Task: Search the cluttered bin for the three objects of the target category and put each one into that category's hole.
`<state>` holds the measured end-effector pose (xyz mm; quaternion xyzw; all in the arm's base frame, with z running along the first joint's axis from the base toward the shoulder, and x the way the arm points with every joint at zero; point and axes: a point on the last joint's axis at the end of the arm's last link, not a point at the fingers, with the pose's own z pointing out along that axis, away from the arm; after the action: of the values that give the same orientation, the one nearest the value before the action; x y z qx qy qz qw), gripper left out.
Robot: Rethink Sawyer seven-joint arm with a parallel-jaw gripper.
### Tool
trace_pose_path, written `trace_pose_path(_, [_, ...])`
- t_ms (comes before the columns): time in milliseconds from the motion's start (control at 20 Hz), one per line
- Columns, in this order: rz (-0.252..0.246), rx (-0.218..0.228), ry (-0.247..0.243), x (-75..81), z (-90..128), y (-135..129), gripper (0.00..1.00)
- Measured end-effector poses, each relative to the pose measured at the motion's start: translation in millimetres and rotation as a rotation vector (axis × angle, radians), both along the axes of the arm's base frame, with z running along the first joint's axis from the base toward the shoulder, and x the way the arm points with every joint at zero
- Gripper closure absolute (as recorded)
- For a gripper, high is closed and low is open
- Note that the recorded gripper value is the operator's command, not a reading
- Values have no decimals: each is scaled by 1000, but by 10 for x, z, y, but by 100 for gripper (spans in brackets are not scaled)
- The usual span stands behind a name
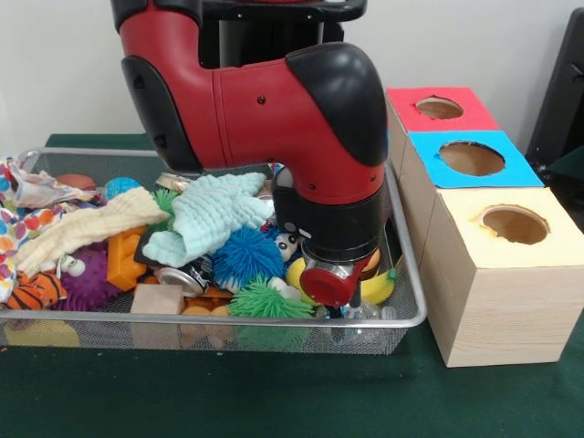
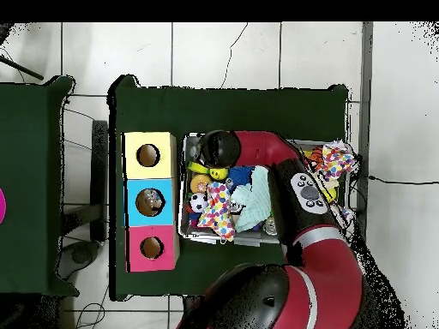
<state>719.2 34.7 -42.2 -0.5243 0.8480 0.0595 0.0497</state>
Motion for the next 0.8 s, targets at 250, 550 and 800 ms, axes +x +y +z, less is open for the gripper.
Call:
trace_pose_path(250, [6,-7,-2,0,7,13,0])
trace_pose_path(550, [22,-15,-8,15,53,104,0])
trace_pose_path(800, [40,-28,-14,21,98,185,0])
